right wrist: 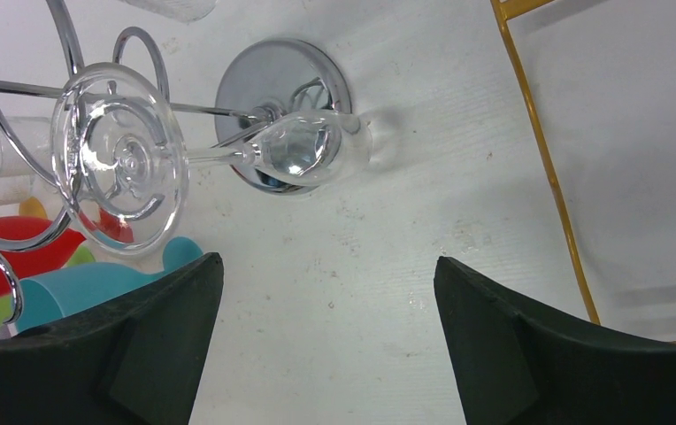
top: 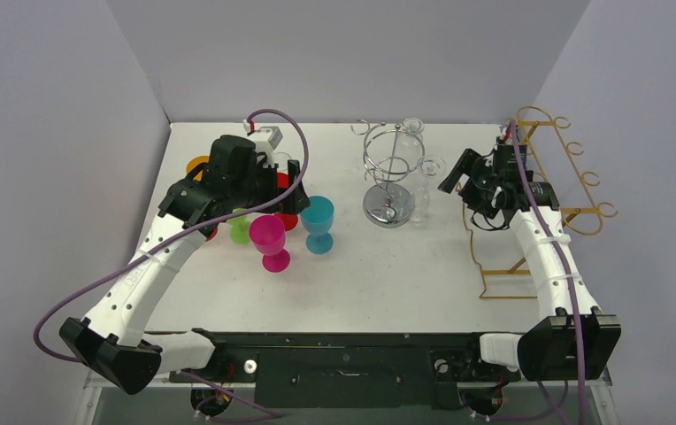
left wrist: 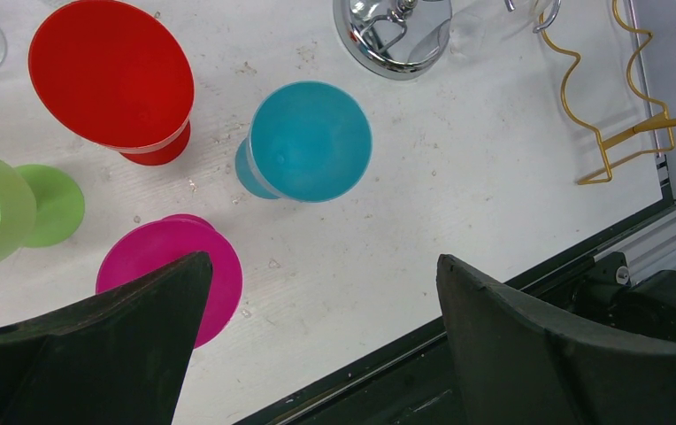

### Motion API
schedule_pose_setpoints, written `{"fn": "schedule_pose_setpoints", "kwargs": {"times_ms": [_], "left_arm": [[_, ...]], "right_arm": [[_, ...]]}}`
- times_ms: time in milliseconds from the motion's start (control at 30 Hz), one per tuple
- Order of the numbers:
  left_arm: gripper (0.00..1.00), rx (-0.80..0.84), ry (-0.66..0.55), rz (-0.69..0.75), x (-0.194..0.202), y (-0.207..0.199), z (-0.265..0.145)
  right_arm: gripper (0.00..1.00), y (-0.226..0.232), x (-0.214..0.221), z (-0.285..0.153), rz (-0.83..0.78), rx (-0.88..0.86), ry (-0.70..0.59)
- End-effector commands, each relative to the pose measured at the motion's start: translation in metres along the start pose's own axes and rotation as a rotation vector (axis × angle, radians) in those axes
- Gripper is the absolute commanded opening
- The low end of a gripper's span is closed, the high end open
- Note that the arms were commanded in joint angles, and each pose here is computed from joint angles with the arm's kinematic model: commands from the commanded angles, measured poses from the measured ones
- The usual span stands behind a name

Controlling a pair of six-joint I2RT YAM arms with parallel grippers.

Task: Take the wine glass off the wine glass rack
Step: Pick up the wine glass from the wine rack.

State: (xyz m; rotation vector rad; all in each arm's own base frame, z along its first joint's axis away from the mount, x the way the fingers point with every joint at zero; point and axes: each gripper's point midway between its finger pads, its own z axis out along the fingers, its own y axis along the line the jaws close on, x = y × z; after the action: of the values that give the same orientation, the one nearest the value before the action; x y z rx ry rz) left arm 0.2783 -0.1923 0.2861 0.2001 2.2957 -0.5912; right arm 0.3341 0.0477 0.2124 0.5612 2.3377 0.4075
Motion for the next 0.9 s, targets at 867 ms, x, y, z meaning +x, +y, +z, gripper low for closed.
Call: {"fn": "schedule_pose_setpoints", "kwargs": {"times_ms": [867], "left_arm": [[0.96,0.038,-0.073,-0.006,-0.017,-0.010,-0.010]], "right_arm": [[0.84,0.070,-0.014,-0.040,-0.046,-0.271,0.028]]}}
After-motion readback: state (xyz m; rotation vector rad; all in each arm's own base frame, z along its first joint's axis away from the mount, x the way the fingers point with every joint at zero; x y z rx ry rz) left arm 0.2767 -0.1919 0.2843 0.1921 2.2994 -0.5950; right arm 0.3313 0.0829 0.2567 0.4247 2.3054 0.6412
